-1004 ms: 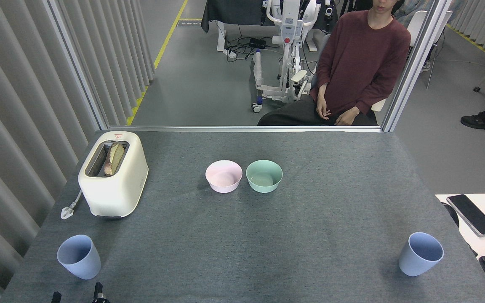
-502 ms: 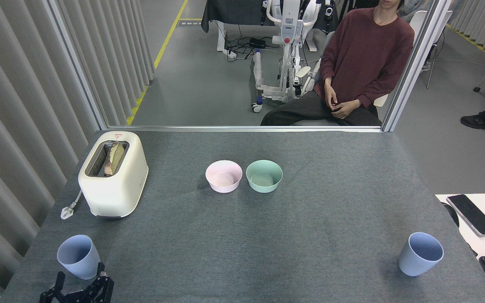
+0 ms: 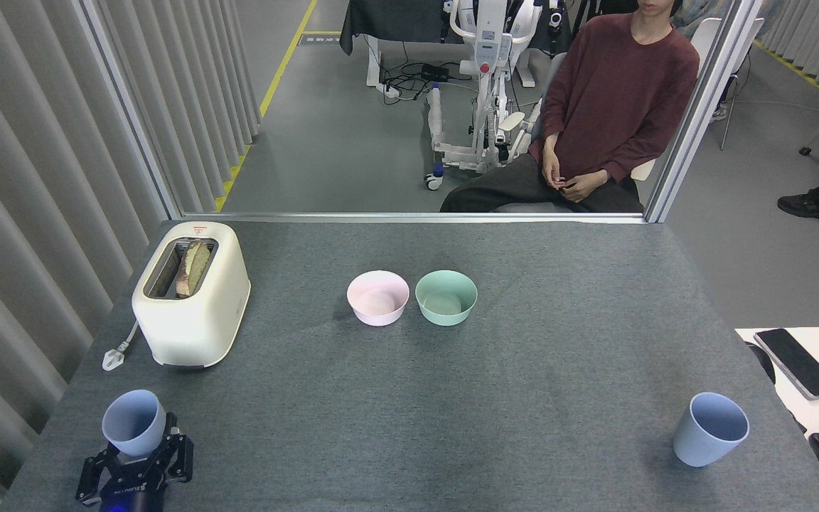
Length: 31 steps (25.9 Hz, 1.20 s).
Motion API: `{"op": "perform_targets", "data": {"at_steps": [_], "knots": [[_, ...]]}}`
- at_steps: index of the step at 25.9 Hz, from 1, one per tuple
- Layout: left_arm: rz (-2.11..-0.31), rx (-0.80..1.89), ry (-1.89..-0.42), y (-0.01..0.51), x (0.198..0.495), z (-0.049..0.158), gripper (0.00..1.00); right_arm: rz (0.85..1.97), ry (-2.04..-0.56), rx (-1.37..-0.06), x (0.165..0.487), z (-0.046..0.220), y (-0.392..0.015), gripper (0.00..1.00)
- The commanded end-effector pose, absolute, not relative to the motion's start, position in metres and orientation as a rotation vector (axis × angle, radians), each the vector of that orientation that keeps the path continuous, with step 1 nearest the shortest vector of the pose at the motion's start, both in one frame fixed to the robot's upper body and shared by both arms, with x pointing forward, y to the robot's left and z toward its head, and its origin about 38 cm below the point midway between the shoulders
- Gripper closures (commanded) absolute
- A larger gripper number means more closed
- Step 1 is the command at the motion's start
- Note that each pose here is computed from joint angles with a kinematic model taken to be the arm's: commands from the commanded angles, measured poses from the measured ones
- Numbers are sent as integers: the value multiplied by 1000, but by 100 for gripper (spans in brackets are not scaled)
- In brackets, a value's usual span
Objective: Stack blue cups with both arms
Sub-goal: 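Carry the blue cup with the left gripper toward the table center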
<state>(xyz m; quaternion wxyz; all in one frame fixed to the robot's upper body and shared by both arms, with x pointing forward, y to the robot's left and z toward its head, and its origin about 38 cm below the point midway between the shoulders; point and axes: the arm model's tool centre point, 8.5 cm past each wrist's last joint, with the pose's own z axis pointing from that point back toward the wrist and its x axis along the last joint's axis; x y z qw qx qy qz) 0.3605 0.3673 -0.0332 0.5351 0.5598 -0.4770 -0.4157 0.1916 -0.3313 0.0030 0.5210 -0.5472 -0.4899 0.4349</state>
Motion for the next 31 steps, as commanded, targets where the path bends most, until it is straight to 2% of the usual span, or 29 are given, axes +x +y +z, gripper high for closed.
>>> {"op": "perform_targets", "data": {"at_steps": [1, 7, 10, 14, 15, 22, 25, 27, 31], "knots": [[-1035, 1350, -1317, 326, 376, 0, 41, 1044, -1175, -1311, 192, 3, -331, 0], [-1480, 1170, -1647, 182, 384, 1, 38, 1069, -1172, -1321, 193, 3, -328, 0], [-1554, 1075, -1747, 121, 376, -3, 38, 1068, -1171, -1323, 193, 3, -329, 0], [-1661, 1015, -1783, 78, 363, -15, 37, 1068, -1172, -1328, 193, 3, -330, 0], [-1691, 1003, -1788, 71, 358, -19, 34, 1068, -1172, -1328, 193, 3, -330, 0], [-1781, 907, -1784, 48, 339, -41, 33, 1071, -1172, -1327, 193, 3, -330, 0], [-1783, 893, -1784, 42, 336, -44, 22, 1069, -1173, -1327, 193, 3, -329, 0], [-1779, 891, -1786, 40, 335, -44, 2, 1066, -1174, -1327, 193, 3, -329, 0], [-1777, 885, -1796, 40, 336, -43, 0, 1066, -1174, -1327, 193, 3, -329, 0]]}}
